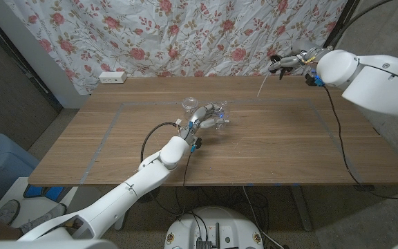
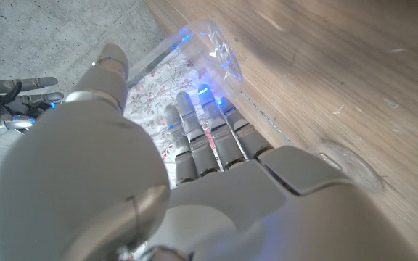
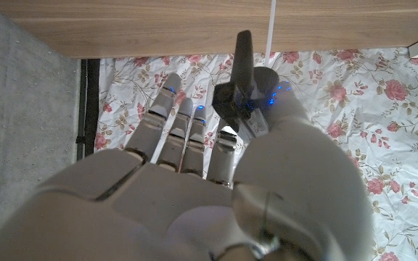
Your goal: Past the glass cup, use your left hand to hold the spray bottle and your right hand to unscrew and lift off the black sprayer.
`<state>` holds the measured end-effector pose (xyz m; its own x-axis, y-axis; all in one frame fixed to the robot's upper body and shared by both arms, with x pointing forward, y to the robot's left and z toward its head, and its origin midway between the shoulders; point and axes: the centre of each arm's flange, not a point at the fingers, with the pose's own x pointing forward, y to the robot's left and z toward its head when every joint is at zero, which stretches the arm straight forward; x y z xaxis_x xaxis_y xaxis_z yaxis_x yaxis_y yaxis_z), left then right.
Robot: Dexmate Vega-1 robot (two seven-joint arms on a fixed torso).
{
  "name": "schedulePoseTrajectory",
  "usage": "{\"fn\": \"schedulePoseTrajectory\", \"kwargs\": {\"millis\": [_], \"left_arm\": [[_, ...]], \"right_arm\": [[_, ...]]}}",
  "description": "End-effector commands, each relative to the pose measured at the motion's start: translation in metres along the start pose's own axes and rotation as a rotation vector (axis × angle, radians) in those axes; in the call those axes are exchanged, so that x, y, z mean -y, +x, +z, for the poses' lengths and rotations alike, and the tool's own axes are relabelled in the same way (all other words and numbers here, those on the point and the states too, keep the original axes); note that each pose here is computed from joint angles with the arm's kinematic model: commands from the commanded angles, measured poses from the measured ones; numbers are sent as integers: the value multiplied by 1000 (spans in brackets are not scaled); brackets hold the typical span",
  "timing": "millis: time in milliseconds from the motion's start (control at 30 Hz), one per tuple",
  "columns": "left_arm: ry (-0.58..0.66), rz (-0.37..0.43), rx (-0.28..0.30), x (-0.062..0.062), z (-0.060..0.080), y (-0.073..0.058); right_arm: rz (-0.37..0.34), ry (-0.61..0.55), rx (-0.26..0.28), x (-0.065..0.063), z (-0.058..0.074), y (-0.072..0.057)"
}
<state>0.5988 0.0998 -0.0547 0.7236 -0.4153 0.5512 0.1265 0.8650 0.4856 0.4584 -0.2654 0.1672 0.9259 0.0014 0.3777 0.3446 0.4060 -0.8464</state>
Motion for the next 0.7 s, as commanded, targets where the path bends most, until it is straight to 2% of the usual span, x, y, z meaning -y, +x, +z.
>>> {"fn": "schedulePoseTrajectory", "kwargs": {"millis": [33, 700], "left_arm": [[-24, -4, -21, -5, -6, -3], [-48, -5, -35, -7, -11, -3]], "right_arm": [[3, -23, -13, -13, -8, 15], [85, 25, -30, -45, -24, 46]]}}
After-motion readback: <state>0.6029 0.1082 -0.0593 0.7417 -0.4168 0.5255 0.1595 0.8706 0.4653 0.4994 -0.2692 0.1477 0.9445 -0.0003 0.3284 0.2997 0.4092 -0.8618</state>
